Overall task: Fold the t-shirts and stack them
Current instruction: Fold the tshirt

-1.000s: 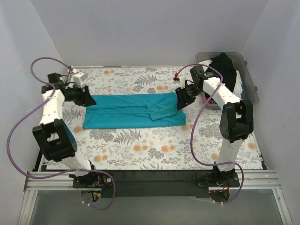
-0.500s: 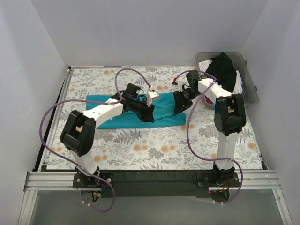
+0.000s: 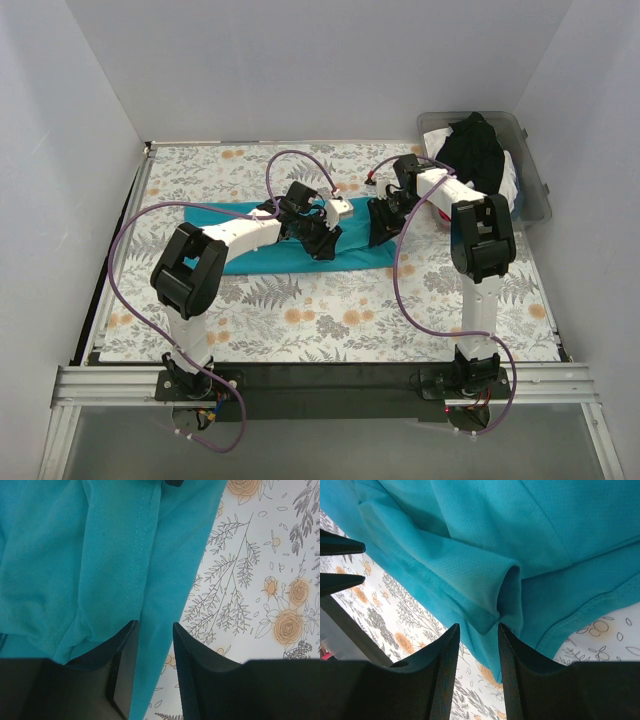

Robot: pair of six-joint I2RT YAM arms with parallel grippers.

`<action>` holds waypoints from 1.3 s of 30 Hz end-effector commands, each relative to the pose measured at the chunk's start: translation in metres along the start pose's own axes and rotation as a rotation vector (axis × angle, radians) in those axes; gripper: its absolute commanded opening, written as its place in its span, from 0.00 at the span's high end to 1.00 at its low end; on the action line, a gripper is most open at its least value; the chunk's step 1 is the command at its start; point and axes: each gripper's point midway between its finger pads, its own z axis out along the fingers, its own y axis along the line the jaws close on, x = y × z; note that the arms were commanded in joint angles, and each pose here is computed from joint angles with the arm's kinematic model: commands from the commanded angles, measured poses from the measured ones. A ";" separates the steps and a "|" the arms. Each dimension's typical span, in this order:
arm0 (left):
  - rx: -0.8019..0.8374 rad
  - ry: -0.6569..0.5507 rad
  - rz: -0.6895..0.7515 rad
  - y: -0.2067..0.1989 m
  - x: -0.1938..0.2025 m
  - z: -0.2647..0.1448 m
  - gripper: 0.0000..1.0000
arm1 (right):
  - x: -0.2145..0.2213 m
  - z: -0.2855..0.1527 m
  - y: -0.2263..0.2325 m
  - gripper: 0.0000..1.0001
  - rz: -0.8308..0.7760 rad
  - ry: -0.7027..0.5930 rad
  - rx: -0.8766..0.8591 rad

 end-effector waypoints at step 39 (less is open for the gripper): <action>-0.133 0.005 0.101 0.030 -0.016 -0.007 1.00 | -0.045 -0.017 0.028 0.99 -0.045 -0.125 -0.158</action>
